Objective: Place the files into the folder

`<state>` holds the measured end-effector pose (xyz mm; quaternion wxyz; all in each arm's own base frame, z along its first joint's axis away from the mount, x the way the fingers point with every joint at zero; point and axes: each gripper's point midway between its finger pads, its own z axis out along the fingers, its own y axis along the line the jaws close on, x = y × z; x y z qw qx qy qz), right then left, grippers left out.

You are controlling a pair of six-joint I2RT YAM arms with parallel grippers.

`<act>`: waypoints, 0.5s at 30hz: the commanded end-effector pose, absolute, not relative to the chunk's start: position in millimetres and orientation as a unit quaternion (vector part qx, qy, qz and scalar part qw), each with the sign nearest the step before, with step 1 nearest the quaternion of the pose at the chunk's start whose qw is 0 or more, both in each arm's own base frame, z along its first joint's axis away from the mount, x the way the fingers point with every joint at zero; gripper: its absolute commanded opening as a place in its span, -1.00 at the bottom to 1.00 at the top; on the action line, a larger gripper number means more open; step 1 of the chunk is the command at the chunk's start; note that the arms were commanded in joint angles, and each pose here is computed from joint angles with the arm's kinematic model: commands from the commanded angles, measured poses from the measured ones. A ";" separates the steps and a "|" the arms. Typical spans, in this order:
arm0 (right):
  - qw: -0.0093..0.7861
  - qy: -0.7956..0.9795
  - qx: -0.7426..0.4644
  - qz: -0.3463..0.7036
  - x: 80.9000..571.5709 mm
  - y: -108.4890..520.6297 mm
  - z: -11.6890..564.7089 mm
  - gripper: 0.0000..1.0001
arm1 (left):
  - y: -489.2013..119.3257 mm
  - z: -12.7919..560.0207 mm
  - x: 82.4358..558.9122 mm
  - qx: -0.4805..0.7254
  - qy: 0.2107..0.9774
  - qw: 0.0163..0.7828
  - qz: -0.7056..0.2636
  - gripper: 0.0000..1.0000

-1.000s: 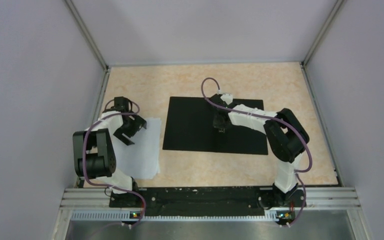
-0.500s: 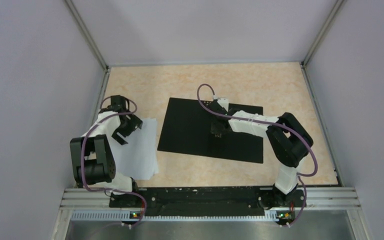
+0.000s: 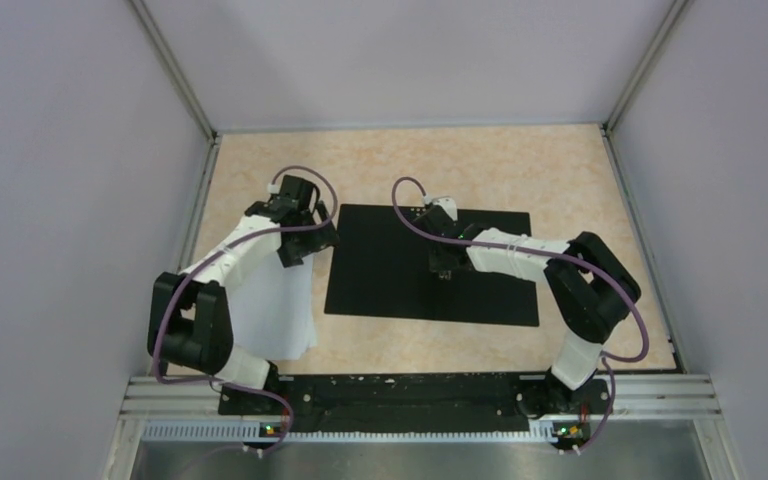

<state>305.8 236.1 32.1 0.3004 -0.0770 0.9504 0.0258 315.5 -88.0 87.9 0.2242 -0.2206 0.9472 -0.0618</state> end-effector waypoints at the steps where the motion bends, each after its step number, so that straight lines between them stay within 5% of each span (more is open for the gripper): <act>1: 0.356 0.927 -0.109 0.052 329.5 256.4 67.7 -0.63 | -123.7 86.0 319.8 -0.170 0.957 0.212 -0.104 0.86; 3: 0.358 0.926 -0.108 0.047 329.8 252.8 73.2 -0.53 | -134.9 79.0 316.2 -0.154 0.962 0.202 -0.105 0.85; 9: 0.367 0.925 -0.058 0.079 316.4 243.6 104.0 0.17 | -168.7 61.7 303.7 -0.114 0.969 0.179 -0.125 0.80; 12: 0.346 0.934 -0.016 0.090 305.3 234.1 103.9 0.14 | -180.3 51.4 298.0 -0.103 0.972 0.168 -0.130 0.73; 15: 0.329 0.938 0.021 0.107 293.7 224.4 96.3 -0.20 | -192.0 42.0 291.6 -0.093 0.973 0.163 -0.138 0.70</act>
